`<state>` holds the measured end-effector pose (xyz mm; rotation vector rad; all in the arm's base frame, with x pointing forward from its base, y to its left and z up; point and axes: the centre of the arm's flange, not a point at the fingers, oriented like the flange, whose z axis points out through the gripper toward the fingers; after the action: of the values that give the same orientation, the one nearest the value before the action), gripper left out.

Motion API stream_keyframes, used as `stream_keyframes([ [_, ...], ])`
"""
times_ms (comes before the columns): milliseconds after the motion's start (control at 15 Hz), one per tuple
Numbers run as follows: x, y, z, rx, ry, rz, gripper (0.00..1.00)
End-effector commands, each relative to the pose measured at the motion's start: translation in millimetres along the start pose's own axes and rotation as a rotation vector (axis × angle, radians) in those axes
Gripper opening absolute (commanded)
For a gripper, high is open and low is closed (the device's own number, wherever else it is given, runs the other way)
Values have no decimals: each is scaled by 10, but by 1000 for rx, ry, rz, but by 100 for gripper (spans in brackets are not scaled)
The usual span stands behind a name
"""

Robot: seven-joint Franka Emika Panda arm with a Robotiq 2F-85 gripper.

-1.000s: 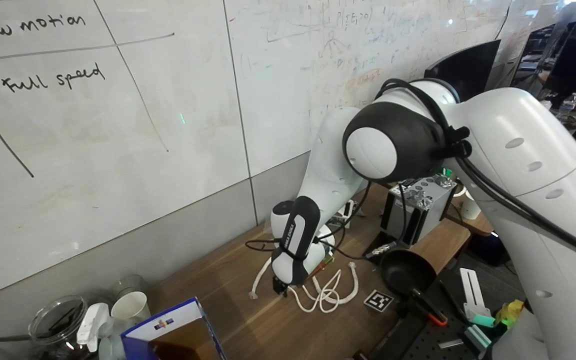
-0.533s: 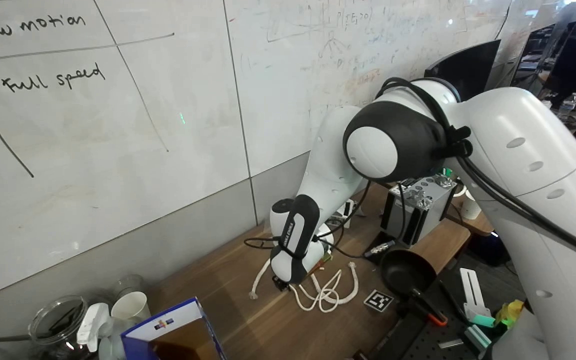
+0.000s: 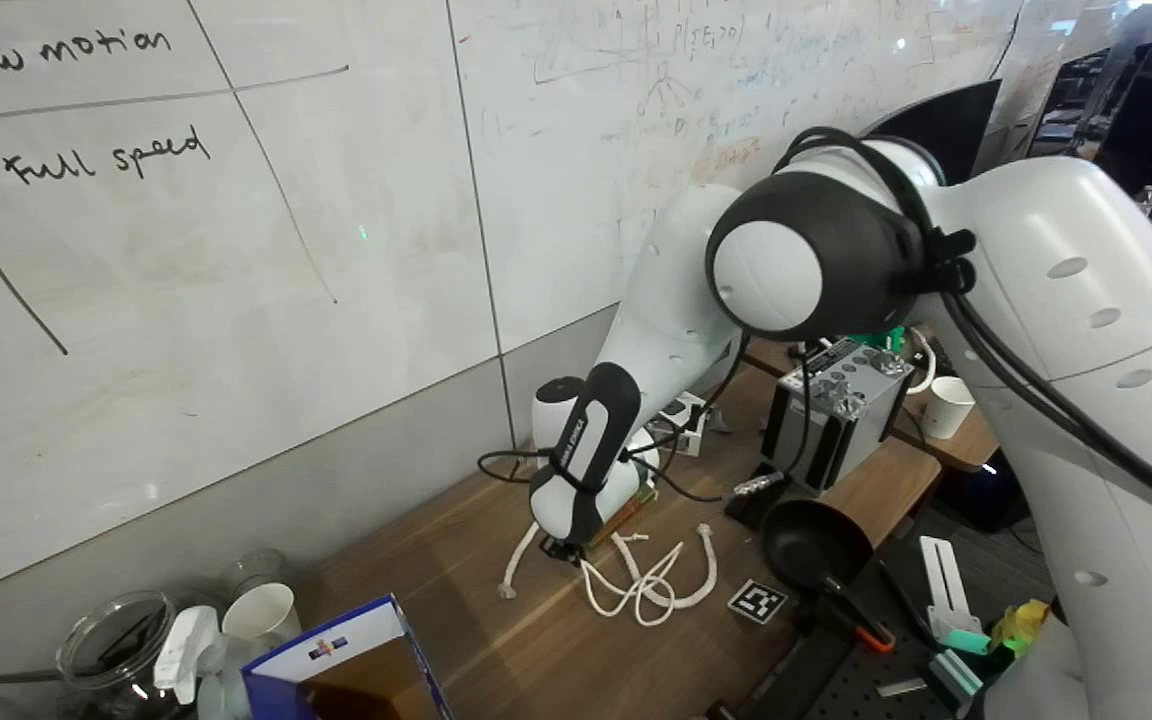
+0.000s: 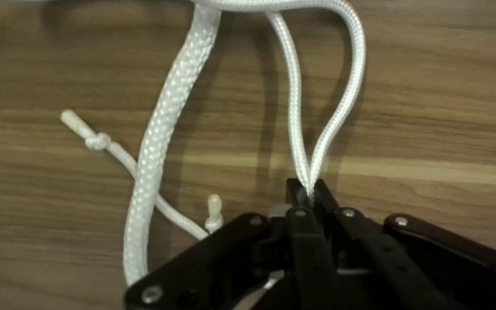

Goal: Pick up all the ropes and pack them in the box

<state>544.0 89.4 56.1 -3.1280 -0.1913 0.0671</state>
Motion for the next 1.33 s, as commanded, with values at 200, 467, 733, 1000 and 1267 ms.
stream_keyframes([
  [200, 123, -225, -1576, 150, 9, -250, 2],
  [467, 108, -620, -2498, 168, 33, -281, 2],
  [733, -40, -1088, -3416, 113, 95, -259, 2],
  [1000, -332, -1680, -4282, 59, 210, -192, 2],
  [1267, -561, -2316, -5134, 5, 297, -132, 2],
])
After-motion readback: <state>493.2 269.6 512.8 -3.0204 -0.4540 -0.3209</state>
